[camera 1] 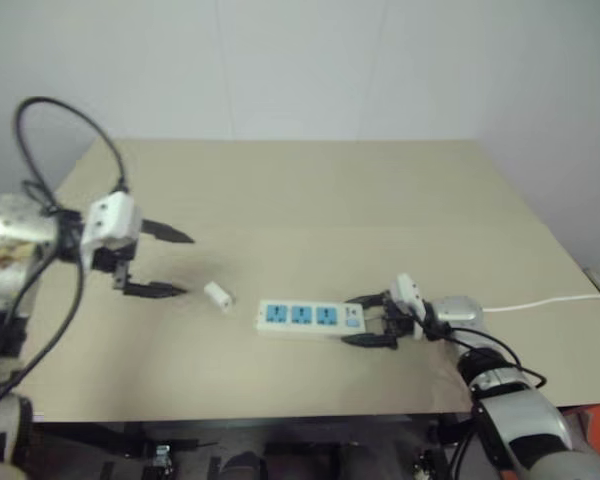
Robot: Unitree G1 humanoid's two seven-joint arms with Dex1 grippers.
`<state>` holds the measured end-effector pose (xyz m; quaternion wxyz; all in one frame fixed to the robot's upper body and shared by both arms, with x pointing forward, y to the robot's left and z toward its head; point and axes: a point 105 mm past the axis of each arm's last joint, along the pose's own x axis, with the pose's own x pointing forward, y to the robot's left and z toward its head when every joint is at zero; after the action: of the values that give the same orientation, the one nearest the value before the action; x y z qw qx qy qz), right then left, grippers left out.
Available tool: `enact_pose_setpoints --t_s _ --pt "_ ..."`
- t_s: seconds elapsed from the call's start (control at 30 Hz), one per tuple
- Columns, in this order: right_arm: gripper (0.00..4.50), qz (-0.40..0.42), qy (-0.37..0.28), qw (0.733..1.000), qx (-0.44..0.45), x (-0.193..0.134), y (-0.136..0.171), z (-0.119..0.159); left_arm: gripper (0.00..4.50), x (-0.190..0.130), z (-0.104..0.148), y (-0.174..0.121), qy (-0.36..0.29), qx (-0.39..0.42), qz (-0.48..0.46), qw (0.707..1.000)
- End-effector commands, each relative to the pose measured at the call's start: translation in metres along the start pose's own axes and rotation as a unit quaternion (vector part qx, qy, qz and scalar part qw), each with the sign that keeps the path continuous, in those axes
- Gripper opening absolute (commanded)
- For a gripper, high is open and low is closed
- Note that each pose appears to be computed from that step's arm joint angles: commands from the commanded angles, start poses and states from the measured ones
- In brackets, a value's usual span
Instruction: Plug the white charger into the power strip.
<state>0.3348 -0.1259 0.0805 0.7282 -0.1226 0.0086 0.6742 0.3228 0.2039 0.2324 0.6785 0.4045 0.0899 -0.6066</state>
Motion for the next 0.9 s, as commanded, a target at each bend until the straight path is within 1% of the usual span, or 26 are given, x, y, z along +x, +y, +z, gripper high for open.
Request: enact_pose_setpoints --t_s 0.03,0.13,0.2,0.33,0.47,0.63,0.77,0.9 --pt "3.41 0.029 0.012 1.000 -0.001 0.000 0.004 -0.002 4.50 0.013 0.015 0.008 0.032 0.062 -0.045 0.997" --pt "3.41 0.033 0.021 0.999 0.005 0.000 0.004 -0.004 4.50 0.026 0.026 0.016 0.080 0.119 -0.096 0.985" --pt "3.41 0.034 0.025 0.999 0.007 0.000 0.005 -0.005 4.50 0.030 0.028 0.017 0.110 0.144 -0.122 0.976" --pt "3.41 0.036 0.036 0.999 0.014 -0.002 0.006 -0.009 4.50 0.036 0.025 0.014 0.180 0.201 -0.182 0.946" --pt "3.41 0.033 0.040 0.998 0.020 -0.003 0.006 -0.012 4.50 0.047 0.020 0.004 0.194 0.232 -0.227 0.926" --pt "3.41 0.036 0.043 0.998 0.020 -0.002 0.006 -0.012 4.50 0.058 0.007 -0.005 0.220 0.265 -0.272 0.898" --pt "3.41 0.036 0.044 0.998 0.020 -0.002 0.006 -0.012 4.50 0.065 0.001 -0.003 0.243 0.290 -0.285 0.881" --pt "3.41 0.038 0.047 0.998 0.022 -0.002 0.007 -0.013 4.50 0.074 -0.002 0.000 0.260 0.305 -0.291 0.869"
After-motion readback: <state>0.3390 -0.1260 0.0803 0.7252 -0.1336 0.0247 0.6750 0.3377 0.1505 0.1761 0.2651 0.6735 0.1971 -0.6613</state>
